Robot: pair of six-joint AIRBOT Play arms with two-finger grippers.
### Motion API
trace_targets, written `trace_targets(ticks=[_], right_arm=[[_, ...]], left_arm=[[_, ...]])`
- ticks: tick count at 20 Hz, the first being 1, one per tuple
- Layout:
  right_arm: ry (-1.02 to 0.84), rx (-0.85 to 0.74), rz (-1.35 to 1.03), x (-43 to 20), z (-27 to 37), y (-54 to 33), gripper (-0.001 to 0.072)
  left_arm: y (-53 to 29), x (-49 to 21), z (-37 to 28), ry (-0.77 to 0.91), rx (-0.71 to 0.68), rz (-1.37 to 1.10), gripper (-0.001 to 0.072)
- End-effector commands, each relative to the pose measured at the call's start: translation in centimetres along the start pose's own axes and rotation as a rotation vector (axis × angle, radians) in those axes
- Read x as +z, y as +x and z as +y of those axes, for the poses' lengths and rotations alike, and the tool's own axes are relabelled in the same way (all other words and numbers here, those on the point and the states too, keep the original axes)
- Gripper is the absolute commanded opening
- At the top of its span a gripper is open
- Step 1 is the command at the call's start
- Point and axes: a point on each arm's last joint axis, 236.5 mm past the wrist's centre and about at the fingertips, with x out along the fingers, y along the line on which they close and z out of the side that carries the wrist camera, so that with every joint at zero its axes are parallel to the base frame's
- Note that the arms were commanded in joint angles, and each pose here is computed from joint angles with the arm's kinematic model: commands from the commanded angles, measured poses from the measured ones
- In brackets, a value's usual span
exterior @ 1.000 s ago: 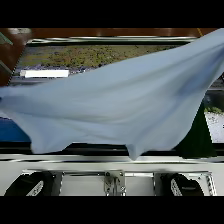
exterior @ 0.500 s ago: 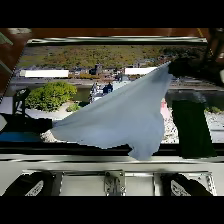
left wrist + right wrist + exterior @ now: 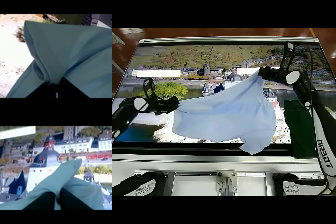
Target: Fold the shirts.
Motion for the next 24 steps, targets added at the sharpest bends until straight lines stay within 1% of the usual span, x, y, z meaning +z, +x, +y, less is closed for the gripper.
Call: trace_targets(ticks=[1,2,4,5,6,7,8,9,11,13,15,17,21,22,23,24], right_arm=[[0.024,0.023,0.136,-3.6,0.4,0.7,0.0574],[-0.020,0.033,0.149,-3.4,0.7,-0.5,0.0596],[-0.114,0.020,0.176,-2.7,0.1,-3.9,0.0596],[-0.184,-0.034,0.215,-2.7,-1.7,-6.2,0.0595],[-0.251,-0.125,0.285,-3.4,-4.7,-8.7,0.0594],[-0.261,-0.212,0.377,-4.7,-7.9,-11.2,0.0594],[-0.223,-0.267,0.476,-6.4,-10.7,-13.6,0.0594],[-0.152,-0.273,0.553,-8.1,-12.4,-15.4,0.0594],[0.002,-0.195,0.642,-11.2,-13.6,-17.5,0.0594],[0.148,-0.139,0.671,-13.4,-14.1,-18.4,0.0595],[0.227,-0.113,0.671,-14.6,-14.5,-18.5,0.0595],[0.250,-0.104,0.674,-15.3,-14.4,-18.2,0.0595],[0.259,-0.099,0.682,-16.0,-14.3,-17.9,0.0596],[0.257,-0.097,0.683,-16.0,-14.3,-17.9,0.0650],[0.257,-0.097,0.684,-16.0,-14.3,-17.9,0.0667],[0.257,-0.095,0.689,-16.1,-14.3,-18.0,0.0668]], left_arm=[[3.5,-1.5,0.0,-0.132,-0.029,0.086,0.0448],[3.1,-2.0,0.4,-0.105,-0.019,0.117,0.0712],[0.6,-2.3,1.6,0.000,-0.008,0.197,0.0720],[-1.0,-2.2,2.3,0.047,-0.012,0.225,0.0720],[-2.6,-2.0,2.9,0.083,-0.018,0.234,0.0720],[-4.3,-2.5,3.5,0.106,-0.021,0.251,0.0720],[-5.5,-3.7,4.0,0.130,-0.023,0.287,0.0720],[-6.3,-5.4,4.5,0.152,-0.025,0.329,0.0720],[-5.8,-9.7,5.6,0.101,-0.035,0.414,0.0720],[-4.2,-13.1,4.4,-0.022,-0.126,0.467,0.0720],[-2.2,-14.8,3.1,-0.122,-0.185,0.448,0.0720],[-0.3,-16.0,2.4,-0.156,-0.192,0.429,0.0720],[2.5,-18.2,1.1,-0.134,-0.170,0.456,0.0720],[3.1,-18.3,1.0,-0.150,-0.161,0.450,0.0720],[3.6,-18.6,0.8,-0.159,-0.158,0.453,0.0720],[3.9,-19.1,0.8,-0.164,-0.153,0.466,0.0720]])
